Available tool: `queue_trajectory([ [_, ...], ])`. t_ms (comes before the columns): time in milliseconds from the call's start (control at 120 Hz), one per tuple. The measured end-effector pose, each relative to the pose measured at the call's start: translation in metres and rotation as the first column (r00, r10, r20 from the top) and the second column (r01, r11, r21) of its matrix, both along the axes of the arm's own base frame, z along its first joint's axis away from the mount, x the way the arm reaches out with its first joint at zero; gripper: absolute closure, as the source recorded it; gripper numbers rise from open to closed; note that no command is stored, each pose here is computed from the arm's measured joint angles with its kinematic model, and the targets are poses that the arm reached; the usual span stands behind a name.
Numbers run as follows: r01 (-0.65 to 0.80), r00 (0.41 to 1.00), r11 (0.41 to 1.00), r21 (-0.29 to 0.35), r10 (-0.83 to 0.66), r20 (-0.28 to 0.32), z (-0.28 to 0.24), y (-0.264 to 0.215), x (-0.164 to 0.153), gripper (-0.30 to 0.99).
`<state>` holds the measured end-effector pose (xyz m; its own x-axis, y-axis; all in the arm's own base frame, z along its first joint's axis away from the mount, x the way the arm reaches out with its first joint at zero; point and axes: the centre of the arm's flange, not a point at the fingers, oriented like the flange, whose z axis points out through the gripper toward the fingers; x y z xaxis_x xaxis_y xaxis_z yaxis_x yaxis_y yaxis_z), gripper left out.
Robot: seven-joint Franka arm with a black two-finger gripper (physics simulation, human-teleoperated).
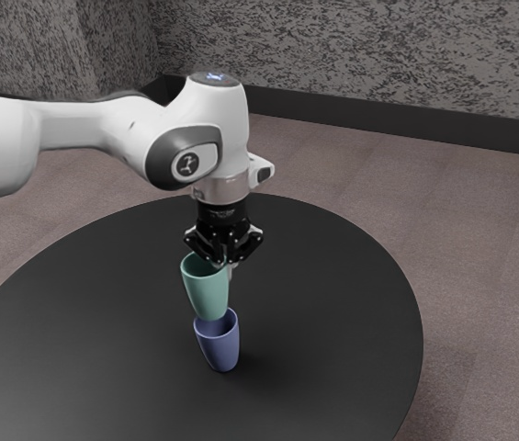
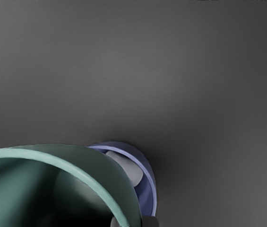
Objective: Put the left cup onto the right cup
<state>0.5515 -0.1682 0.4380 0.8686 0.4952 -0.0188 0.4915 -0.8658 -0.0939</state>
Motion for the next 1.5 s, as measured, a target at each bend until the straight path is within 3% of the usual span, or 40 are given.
queue_trajectory([
  [1500,-0.019,1.0,1.0,-0.023,0.019,-0.011,-0.032,-0.004,0.0,0.79],
])
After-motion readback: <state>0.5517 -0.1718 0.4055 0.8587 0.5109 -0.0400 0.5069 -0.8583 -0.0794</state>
